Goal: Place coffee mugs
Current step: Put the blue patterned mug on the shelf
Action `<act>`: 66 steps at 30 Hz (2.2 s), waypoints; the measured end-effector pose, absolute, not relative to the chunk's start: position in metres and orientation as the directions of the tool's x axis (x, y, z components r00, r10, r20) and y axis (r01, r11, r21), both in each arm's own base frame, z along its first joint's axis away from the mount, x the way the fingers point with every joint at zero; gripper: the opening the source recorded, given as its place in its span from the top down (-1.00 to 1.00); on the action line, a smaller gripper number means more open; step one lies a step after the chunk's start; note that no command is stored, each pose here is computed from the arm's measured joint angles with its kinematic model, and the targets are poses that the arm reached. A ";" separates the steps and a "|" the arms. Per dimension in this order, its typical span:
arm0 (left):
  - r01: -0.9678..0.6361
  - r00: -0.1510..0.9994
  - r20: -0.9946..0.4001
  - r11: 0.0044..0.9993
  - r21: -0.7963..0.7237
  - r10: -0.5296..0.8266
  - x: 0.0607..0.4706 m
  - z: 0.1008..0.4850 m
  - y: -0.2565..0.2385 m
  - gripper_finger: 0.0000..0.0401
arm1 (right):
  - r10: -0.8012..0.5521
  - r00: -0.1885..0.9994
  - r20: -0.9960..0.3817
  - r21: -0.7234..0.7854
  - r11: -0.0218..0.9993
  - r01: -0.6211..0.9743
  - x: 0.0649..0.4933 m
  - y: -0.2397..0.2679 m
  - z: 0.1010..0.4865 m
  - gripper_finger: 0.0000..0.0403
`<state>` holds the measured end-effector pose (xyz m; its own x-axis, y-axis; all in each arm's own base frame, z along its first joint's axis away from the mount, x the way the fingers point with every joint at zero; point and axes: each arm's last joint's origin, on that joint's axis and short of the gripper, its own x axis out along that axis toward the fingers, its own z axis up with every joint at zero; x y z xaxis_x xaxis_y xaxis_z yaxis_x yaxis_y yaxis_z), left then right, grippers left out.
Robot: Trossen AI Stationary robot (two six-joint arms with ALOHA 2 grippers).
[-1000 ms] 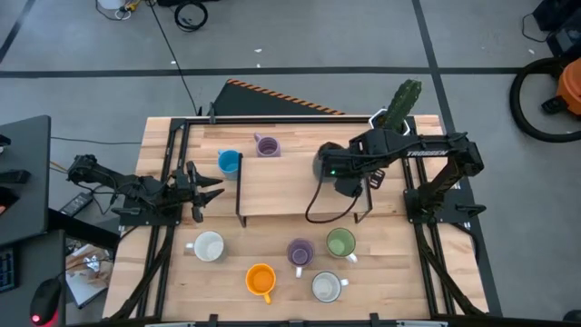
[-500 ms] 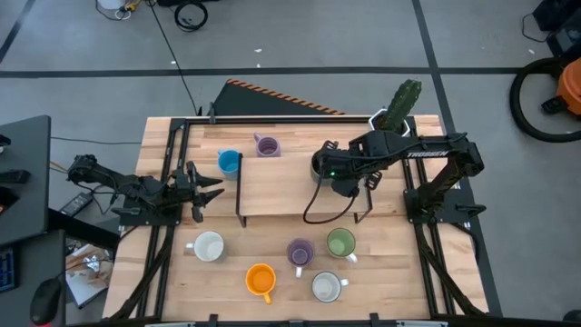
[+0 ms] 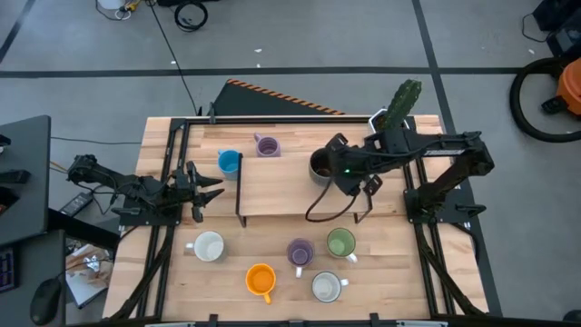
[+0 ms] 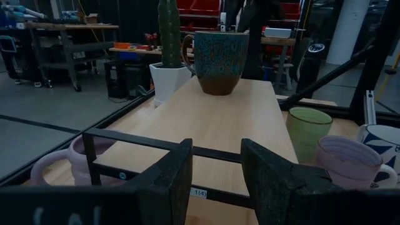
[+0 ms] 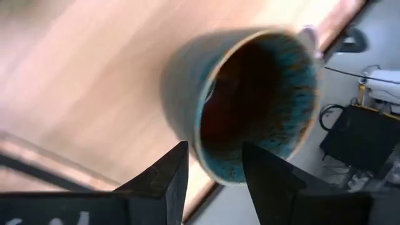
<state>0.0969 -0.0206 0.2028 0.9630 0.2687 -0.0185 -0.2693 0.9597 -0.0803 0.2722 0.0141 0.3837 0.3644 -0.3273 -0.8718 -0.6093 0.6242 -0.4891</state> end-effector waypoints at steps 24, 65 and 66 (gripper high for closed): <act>-0.269 0.963 -0.018 0.957 -0.113 0.268 0.097 0.203 -0.021 0.30 | -0.196 0.583 -0.789 -0.233 0.972 0.012 0.301 0.029 0.389 0.23; -0.270 0.963 -0.025 0.956 -0.114 0.268 0.097 0.202 -0.021 0.30 | -0.170 0.307 -0.936 -0.157 0.985 0.067 0.309 0.010 0.353 0.76; -0.269 0.963 -0.026 0.956 -0.120 0.268 0.097 0.202 -0.021 0.30 | -0.170 0.290 -0.942 -0.162 0.985 0.053 0.307 0.010 0.353 0.75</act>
<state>0.0969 -0.0206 0.2020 0.9631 0.2681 -0.0259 -0.2692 0.9556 -0.1195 0.3065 0.0099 0.3527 0.2904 -0.1705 -0.9416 0.0531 0.9854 -0.1620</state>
